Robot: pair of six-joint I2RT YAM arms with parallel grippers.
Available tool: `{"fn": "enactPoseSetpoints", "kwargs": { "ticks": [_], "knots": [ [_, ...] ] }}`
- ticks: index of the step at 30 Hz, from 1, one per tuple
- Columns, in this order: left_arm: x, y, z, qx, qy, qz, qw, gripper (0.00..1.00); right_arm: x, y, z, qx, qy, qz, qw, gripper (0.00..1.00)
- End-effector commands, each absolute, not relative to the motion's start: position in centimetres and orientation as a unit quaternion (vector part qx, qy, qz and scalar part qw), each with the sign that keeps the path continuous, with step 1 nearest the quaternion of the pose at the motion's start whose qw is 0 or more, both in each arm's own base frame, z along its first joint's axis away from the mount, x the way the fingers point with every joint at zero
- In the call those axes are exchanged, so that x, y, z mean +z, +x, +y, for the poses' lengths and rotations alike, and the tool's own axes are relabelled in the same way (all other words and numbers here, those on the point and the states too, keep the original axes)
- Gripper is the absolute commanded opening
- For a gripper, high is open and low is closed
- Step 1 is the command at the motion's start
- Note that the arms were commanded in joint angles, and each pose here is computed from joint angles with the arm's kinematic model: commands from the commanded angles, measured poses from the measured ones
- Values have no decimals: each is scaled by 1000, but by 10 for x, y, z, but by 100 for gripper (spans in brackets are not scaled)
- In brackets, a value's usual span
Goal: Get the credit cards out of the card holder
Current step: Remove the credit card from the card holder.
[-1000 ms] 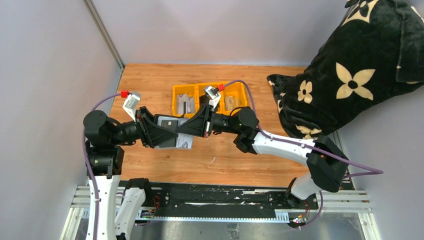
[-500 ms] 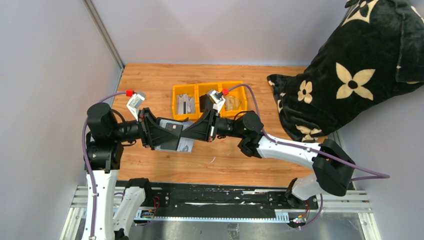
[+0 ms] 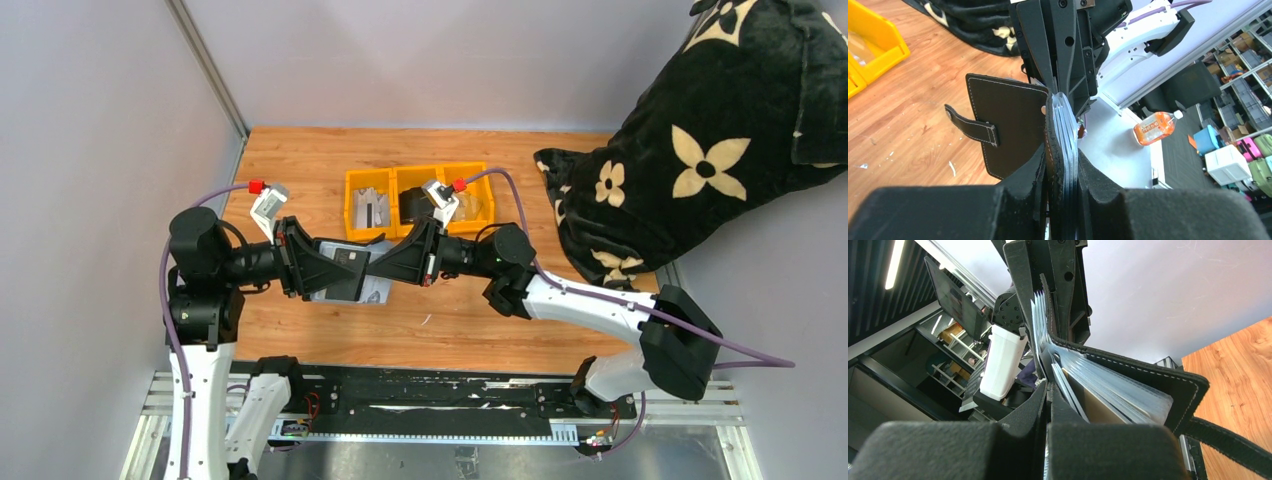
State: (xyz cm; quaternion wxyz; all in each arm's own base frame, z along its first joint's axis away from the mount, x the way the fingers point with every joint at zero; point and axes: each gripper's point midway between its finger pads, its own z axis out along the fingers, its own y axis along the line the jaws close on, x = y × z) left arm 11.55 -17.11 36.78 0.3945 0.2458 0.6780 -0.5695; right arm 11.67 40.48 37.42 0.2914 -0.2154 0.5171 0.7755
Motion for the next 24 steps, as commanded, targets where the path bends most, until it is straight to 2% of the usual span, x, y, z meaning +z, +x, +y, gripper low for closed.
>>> {"fn": "enactPoseSetpoints", "kwargs": {
  "ticks": [1,9,10,12,15,24],
  "knots": [
    [385,99,-173,-571,281,657,404,18,375,121,399,769,-212,516,313,0],
    [390,102,-173,-568,275,659,410,18,374,120,396,768,-215,518,310,0],
    [390,103,-173,-567,273,660,410,18,376,119,396,770,-217,514,309,4],
    [389,104,-173,-567,271,661,410,18,383,116,396,775,-221,506,308,26],
    [388,106,-173,-566,267,664,410,18,389,116,399,776,-225,501,310,34],
    [388,110,-172,-564,258,668,411,18,397,111,415,782,-251,486,298,37]
  ]
}}
